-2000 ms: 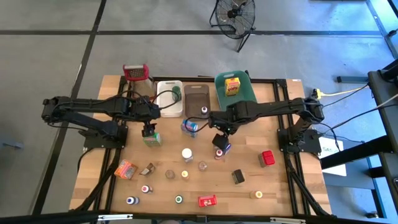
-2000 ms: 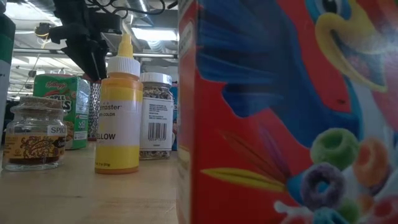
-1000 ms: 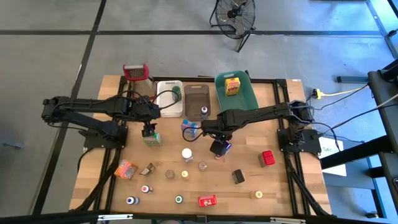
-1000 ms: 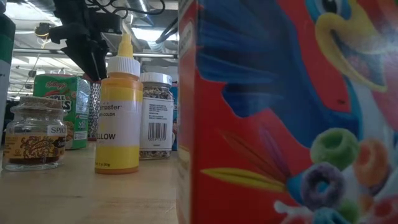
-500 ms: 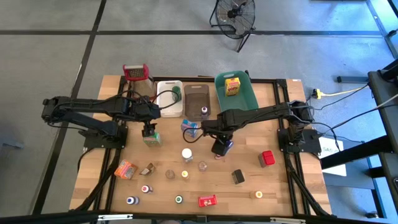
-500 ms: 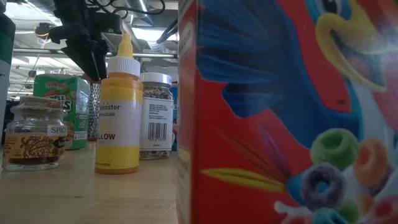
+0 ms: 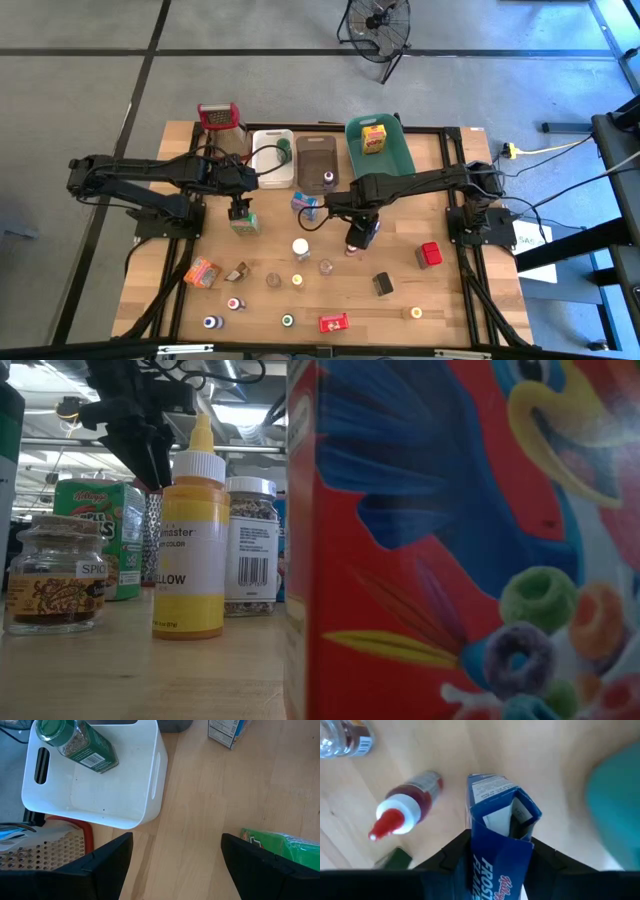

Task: Pick & Place Kitchen Items
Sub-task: Put the dark blue cereal box into the right green bin

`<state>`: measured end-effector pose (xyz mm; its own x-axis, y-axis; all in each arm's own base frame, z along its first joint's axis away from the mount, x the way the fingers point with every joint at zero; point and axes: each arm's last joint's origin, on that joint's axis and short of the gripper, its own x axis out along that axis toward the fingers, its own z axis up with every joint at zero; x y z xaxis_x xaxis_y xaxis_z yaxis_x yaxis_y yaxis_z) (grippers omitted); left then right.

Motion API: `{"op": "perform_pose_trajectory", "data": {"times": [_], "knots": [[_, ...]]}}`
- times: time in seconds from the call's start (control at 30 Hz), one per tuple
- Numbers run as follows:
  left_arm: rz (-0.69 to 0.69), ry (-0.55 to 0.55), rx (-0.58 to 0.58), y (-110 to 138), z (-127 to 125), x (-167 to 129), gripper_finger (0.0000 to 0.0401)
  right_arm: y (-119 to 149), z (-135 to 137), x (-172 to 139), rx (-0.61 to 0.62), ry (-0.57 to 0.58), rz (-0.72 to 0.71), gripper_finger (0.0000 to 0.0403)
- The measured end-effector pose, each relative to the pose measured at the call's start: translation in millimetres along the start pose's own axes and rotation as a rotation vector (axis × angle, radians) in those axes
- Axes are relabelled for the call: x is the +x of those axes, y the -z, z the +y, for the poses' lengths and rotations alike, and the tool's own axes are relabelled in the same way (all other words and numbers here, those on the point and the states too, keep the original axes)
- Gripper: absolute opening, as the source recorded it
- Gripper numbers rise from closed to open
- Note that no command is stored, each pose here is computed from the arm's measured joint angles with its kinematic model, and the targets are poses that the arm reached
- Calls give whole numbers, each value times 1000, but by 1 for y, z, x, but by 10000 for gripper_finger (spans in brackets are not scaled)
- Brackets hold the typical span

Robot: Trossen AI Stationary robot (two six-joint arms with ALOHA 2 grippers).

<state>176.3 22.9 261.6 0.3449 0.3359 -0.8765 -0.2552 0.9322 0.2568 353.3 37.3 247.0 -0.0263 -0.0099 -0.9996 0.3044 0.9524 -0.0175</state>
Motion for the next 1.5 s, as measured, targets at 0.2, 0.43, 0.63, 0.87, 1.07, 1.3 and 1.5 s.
{"op": "perform_pose_trajectory", "data": {"times": [0.2,0.43,0.63,0.87,1.07,1.3,1.5], "knots": [[0,0,0,0,0,0,299,9,-1,-53,4,129,-17,140],[0,0,-1,0,0,0,299,13,-10,-122,-141,109,-281,139],[-1,0,-1,0,0,0,299,23,-43,-156,-237,177,-387,139],[-2,0,-4,0,0,0,299,27,-100,-170,-336,299,-383,139],[-2,1,-18,0,0,0,299,23,-144,-164,-364,217,-342,139],[-2,0,3,0,0,0,299,40,-168,-137,-324,190,-217,139],[-2,0,0,0,0,0,299,92,-178,-117,-249,154,-164,139]]}}
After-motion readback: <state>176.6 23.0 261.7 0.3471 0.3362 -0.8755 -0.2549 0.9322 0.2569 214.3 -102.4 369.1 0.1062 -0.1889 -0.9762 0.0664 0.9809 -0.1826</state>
